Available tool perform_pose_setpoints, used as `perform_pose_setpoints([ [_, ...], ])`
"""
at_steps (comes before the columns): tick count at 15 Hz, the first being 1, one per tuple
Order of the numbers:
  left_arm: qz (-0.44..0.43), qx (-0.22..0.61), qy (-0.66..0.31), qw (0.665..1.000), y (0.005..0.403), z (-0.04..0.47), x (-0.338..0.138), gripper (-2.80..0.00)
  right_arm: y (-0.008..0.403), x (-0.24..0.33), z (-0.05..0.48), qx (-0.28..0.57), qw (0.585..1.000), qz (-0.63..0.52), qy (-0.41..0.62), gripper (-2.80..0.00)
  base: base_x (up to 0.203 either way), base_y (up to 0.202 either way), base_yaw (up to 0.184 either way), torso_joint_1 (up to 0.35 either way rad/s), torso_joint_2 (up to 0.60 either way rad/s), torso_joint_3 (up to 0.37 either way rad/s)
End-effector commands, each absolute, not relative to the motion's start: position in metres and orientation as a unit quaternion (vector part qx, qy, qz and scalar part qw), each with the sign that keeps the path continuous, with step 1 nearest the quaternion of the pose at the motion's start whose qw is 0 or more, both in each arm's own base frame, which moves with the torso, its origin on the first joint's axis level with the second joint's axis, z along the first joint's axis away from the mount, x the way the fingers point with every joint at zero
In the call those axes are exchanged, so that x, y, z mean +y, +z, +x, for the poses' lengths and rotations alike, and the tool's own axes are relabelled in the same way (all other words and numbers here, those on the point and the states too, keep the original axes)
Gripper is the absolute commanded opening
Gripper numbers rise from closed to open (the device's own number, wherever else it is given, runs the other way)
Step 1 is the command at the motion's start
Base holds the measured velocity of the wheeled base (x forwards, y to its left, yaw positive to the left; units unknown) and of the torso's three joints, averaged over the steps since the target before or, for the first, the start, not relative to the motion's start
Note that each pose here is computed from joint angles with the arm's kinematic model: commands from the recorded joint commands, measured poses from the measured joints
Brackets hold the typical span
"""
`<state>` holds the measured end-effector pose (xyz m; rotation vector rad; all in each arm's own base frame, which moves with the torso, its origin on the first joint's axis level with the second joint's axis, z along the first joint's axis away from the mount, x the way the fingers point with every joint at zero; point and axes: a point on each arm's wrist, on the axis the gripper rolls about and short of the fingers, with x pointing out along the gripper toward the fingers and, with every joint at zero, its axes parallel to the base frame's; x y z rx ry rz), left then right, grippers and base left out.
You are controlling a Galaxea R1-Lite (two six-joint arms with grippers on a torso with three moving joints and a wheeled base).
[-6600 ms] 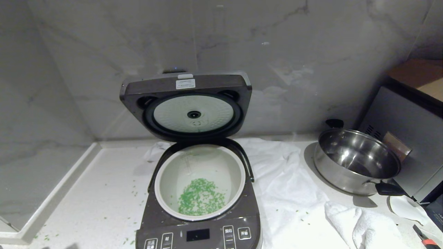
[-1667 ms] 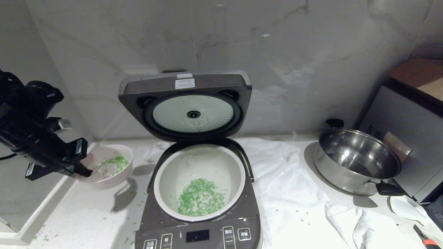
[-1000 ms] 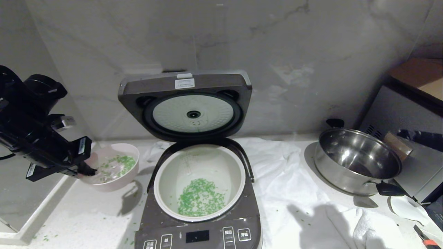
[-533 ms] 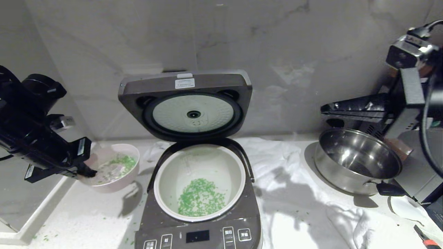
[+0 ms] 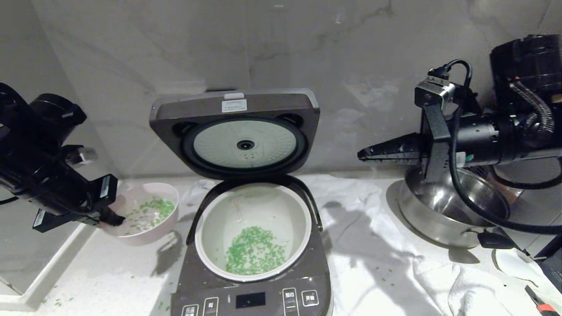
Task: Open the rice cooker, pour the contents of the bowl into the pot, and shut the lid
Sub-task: Pour the water from the bowl into the rice cooker
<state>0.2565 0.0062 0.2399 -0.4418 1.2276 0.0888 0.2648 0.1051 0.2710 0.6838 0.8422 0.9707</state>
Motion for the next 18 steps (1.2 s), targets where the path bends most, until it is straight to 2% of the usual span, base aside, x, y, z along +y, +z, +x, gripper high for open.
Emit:
perform_pose_setpoints([
  [1, -0.206, 0.571, 0.041, 0.794, 0.242, 0.254, 0.005, -2.8, 0.257, 0.118, 0.305, 0.402, 0.739, 0.317, 0.438, -2.8, 0.0, 0.0, 0.0, 0.0, 0.0, 0.0],
  [6, -0.203, 0.577, 0.036, 0.79, 0.24, 0.254, 0.002, -2.8, 0.256, 0.135, 0.339, 0.397, 0.736, 0.314, 0.449, -2.8, 0.0, 0.0, 0.0, 0.0, 0.0, 0.0],
  [13, -0.197, 0.587, 0.027, 0.785, 0.236, 0.25, -0.007, -2.8, 0.254, 0.161, 0.341, 0.416, 0.718, 0.307, 0.467, -2.8, 0.0, 0.0, 0.0, 0.0, 0.0, 0.0],
  [18, -0.195, 0.591, 0.017, 0.783, 0.237, 0.249, -0.019, -2.8, 0.278, 0.16, 0.353, 0.378, 0.73, 0.314, 0.474, -2.8, 0.0, 0.0, 0.0, 0.0, 0.0, 0.0],
])
